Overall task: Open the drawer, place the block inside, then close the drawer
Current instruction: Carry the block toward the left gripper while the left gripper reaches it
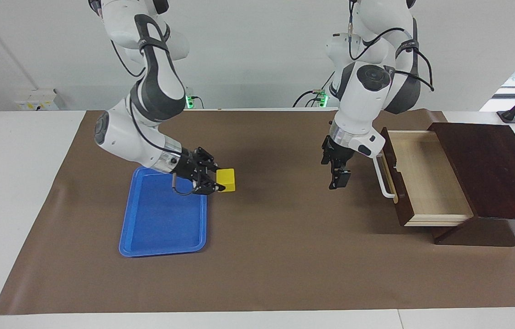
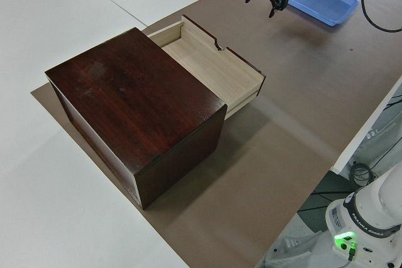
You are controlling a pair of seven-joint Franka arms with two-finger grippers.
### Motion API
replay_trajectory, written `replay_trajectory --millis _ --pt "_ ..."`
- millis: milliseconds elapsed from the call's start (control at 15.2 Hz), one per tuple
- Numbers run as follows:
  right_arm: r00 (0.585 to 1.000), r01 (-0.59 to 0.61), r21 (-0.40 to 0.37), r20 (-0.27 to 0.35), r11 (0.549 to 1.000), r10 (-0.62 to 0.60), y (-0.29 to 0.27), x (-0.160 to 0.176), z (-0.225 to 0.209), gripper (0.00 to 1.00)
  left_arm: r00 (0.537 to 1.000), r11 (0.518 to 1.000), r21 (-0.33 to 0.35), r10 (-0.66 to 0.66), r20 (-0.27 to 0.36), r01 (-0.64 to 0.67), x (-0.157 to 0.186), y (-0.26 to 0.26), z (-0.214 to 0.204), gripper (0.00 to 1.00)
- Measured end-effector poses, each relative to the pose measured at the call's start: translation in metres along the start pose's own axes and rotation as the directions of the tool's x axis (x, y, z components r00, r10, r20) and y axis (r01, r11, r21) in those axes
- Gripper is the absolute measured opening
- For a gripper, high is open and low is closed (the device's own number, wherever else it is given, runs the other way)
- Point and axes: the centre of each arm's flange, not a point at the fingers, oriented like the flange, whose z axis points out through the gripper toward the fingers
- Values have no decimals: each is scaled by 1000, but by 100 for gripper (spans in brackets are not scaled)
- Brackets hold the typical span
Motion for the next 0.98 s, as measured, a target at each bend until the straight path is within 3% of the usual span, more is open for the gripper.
replay_trajectory --millis 263,460,985 --pt "1000 -7 8 -12 1000 7 15 -55 49 56 994 999 -33 -26 103 29 -29 -9 14 100" --pt "1000 6 12 -14 1000 -6 24 -80 68 56 993 999 -38 -1 121 6 -65 -32 27 100" --pt "1000 12 16 -15 1000 -12 27 -88 75 56 987 999 -48 -18 159 26 -91 -45 27 100"
